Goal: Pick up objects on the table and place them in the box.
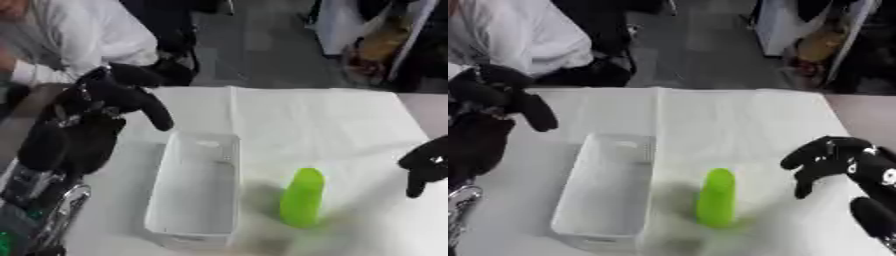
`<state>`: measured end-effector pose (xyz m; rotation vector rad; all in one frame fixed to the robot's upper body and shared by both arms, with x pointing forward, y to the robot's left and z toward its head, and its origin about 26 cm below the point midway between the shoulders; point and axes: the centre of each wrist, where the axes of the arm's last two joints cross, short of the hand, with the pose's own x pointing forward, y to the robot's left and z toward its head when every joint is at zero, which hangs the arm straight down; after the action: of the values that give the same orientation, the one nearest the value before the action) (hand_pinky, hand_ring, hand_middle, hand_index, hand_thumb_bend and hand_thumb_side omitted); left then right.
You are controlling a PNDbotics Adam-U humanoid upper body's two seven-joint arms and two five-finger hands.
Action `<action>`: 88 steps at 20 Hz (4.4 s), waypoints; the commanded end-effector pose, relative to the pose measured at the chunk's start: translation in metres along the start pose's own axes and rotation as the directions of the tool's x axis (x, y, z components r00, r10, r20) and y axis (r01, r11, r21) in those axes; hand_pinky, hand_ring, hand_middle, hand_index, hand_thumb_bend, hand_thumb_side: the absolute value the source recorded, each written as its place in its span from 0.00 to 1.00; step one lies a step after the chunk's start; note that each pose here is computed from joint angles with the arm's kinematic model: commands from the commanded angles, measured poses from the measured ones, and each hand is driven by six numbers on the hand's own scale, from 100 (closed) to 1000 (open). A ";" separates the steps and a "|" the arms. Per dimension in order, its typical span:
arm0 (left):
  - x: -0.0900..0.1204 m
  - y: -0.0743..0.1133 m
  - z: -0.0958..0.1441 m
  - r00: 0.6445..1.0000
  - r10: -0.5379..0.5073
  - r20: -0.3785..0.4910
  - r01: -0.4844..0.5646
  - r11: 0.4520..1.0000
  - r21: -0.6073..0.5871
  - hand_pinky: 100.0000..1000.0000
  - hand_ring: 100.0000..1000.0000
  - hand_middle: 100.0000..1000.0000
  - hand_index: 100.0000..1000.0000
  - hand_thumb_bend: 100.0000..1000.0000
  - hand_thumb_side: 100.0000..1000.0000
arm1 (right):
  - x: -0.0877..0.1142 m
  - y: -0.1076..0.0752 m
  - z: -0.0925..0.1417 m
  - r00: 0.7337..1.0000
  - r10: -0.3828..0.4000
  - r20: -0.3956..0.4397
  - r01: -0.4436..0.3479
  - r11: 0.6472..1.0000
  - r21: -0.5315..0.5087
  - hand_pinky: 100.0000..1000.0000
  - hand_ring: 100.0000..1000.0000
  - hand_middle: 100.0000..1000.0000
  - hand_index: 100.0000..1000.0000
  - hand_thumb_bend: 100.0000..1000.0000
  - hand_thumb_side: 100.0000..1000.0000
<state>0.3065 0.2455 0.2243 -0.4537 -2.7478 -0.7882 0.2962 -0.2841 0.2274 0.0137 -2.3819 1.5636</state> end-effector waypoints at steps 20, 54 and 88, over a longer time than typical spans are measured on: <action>0.004 0.001 -0.010 0.999 0.016 0.029 -0.015 1.000 -0.020 0.48 0.46 0.75 0.76 0.10 0.89 | 0.004 -0.004 -0.029 0.945 0.157 -0.288 -0.166 0.986 -0.008 0.72 0.64 0.88 0.94 0.29 0.81; 0.003 -0.003 -0.015 0.998 0.046 0.048 -0.045 0.999 -0.024 0.48 0.46 0.75 0.76 0.10 0.89 | -0.069 0.068 -0.080 0.870 -0.053 -0.490 0.015 0.997 -0.081 0.71 0.66 0.94 1.00 0.49 0.85; 0.003 -0.002 -0.017 0.997 0.049 0.058 -0.047 0.999 -0.022 0.49 0.47 0.75 0.76 0.10 0.89 | -0.103 0.099 -0.070 0.787 -0.259 -0.560 0.193 0.966 -0.174 0.65 0.54 0.92 1.00 0.37 0.77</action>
<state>0.3080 0.2366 0.2292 -0.5422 -2.7426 -0.7905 0.3910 -0.1943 0.1330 -0.1790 -1.8669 1.1654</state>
